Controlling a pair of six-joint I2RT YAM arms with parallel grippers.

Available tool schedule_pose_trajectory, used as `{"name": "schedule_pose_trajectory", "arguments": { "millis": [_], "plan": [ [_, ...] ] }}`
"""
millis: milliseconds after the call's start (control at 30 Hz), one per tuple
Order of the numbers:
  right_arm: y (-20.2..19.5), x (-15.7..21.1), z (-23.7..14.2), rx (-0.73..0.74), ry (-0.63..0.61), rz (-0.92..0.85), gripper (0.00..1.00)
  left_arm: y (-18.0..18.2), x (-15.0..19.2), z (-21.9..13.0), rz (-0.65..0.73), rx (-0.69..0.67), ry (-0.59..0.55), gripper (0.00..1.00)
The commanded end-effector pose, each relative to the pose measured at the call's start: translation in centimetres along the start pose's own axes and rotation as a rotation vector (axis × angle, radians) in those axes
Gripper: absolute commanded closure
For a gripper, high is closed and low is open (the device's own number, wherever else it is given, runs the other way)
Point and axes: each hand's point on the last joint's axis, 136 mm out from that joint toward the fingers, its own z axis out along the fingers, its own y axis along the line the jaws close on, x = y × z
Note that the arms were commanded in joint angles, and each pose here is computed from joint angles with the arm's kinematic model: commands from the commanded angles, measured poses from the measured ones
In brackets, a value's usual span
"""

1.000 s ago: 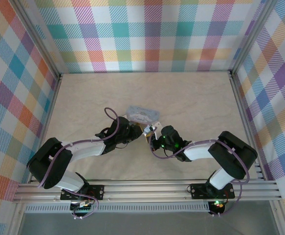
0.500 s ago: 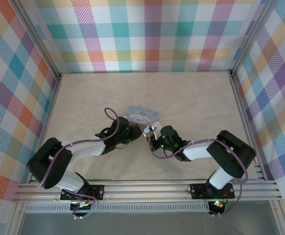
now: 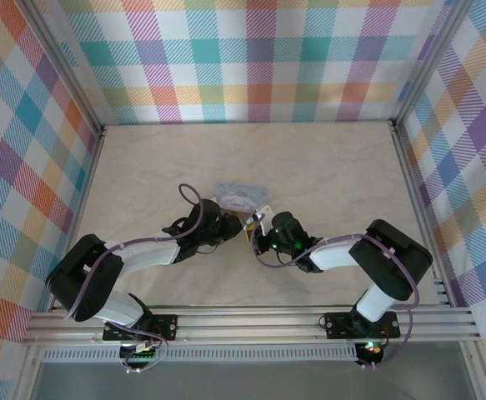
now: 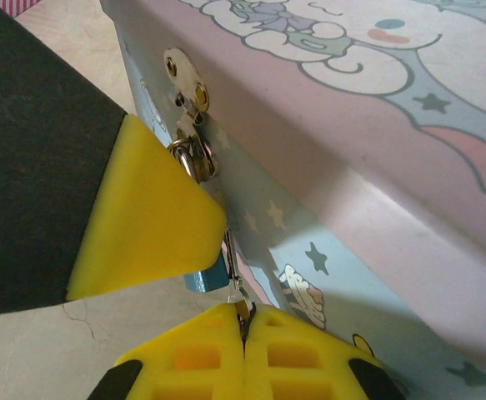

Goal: Unlock the padlock with the key

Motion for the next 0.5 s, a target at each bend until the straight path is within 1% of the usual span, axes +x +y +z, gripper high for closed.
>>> {"name": "schedule_pose_trajectory", "arguments": {
  "millis": [0, 267, 467],
  "plan": [
    [1.2, -2.2, 0.2, -0.047, -0.069, -0.012, 1.0, -1.9, -0.4, -0.4, -0.001, 0.053, -0.005, 0.81],
    [1.1, -1.9, 0.1, -0.042, -0.059, -0.012, 1.0, -1.8, -0.4, -0.4, -0.003, 0.051, -0.004, 0.81],
    [0.1, -1.2, -0.6, 0.011, -0.047, -0.016, 1.0, -1.7, -0.5, -0.3, -0.002, 0.039, -0.007, 0.81]
  ]
}}
